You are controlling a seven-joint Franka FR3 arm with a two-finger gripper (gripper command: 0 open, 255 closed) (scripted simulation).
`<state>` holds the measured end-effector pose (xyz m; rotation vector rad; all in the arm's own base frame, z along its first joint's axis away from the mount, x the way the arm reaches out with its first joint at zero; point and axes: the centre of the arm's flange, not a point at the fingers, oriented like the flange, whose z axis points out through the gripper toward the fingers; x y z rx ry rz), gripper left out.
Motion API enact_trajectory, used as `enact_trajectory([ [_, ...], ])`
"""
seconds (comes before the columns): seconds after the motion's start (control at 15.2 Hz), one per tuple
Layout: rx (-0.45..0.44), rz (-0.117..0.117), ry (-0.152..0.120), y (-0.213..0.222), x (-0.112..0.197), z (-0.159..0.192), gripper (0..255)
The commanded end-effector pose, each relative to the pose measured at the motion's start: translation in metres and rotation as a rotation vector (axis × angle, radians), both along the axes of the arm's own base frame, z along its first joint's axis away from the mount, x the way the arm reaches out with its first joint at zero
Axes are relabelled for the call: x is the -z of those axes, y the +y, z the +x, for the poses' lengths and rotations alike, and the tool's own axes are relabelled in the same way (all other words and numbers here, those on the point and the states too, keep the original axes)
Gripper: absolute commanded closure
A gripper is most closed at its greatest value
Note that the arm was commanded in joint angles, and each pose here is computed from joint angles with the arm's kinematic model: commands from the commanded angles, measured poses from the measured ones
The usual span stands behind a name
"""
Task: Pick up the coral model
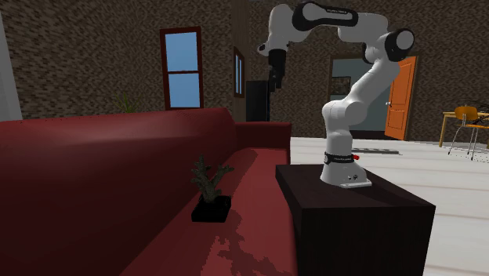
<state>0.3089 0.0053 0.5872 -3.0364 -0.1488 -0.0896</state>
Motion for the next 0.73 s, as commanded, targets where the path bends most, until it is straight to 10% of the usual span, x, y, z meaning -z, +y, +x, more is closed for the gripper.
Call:
enact_trajectory([
  [0.0,0.0,0.0,0.0,0.0,0.0,0.0,0],
  [0.66,-0.04,0.012,-0.034,0.042,0.097,0.074,0],
])
